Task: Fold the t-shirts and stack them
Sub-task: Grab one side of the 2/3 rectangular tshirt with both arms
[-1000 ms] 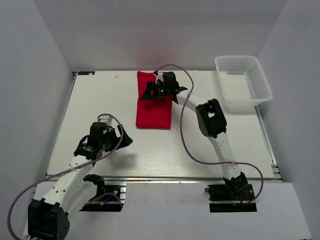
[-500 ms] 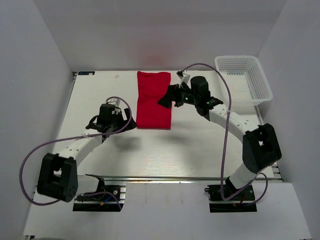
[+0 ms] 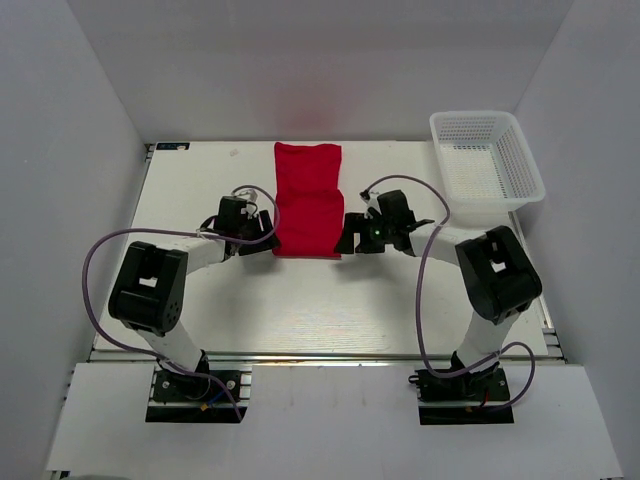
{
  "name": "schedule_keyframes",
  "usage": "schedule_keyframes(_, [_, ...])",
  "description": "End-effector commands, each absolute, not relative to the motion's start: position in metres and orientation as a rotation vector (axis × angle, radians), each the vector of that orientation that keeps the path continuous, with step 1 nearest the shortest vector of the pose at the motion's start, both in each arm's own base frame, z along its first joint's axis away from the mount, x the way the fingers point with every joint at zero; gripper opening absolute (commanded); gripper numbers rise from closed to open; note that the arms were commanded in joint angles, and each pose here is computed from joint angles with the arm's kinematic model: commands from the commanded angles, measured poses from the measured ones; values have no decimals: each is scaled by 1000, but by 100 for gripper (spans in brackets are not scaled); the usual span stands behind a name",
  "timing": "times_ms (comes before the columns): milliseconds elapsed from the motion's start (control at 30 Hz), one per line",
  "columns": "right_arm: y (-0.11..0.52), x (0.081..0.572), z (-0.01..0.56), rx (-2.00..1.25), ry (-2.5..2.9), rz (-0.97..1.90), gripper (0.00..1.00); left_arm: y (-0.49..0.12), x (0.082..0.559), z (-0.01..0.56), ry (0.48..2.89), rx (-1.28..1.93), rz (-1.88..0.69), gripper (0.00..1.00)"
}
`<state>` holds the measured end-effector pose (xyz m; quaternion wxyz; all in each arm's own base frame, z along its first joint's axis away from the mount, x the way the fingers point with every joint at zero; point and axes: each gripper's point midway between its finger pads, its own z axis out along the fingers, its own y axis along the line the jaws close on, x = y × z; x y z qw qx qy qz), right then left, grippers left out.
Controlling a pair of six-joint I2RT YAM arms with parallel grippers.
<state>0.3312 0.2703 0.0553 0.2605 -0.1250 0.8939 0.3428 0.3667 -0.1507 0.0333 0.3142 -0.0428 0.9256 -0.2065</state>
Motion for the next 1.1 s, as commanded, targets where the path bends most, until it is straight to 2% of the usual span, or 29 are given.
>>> schedule_keyframes(0, [280, 332, 46, -356, 2416, 1006, 85, -157, 374, 37, 2407, -87, -583, 71])
schedule_keyframes(100, [282, 330, 32, -340, 2445, 1021, 84, -152, 374, 30, 2415, -102, -550, 67])
schedule_keyframes(167, [286, 332, 29, -347, 2435, 1039, 82, -152, 372, 20, 2439, -107, -544, 60])
schedule_keyframes(233, [289, 332, 27, -360, 2431, 1062, 77, -159, 370, 19, 2443, -83, -577, 57])
schedule_keyframes(267, [289, 331, 24, -350, 2443, 1066, 74, -158, 367, 13, 2455, -86, -574, 50])
schedule_keyframes(300, [290, 328, 23, -358, 2448, 1090, 66, -160, 369, 14, 2444, -79, -588, 46])
schedule_keyframes(367, [290, 323, 22, -365, 2456, 1099, 59, -163, 363, 8, 2464, -71, -588, 43])
schedule_keyframes(467, [287, 315, 16, -370, 2473, 1093, 54, -167, 357, 2, 2479, -56, -600, 39])
schedule_keyframes(500, [287, 315, 15, -367, 2472, 1095, 51, -172, 353, 1, 2481, -36, -617, 33])
schedule_keyframes(567, [287, 315, 12, -369, 2472, 1096, 38, -175, 346, -5, 2502, -38, -620, 24])
schedule_keyframes(600, [287, 316, 11, -369, 2467, 1098, 30, -176, 346, -5, 2503, -33, -631, 14])
schedule_keyframes(667, [289, 319, 12, -376, 2453, 1103, 21, -177, 346, -5, 2504, -45, -635, 0])
schedule_keyframes(767, [290, 322, 10, -378, 2452, 1101, 0, -182, 343, -1, 2500, -26, -655, 0])
schedule_keyframes(933, [290, 312, 27, -423, 2371, 1129, 0, -183, 338, 24, 2442, -3, -675, 0])
schedule_keyframes(1067, [282, 281, 45, -469, 2336, 1167, 0, -192, 315, 42, 2432, 34, -773, 0])
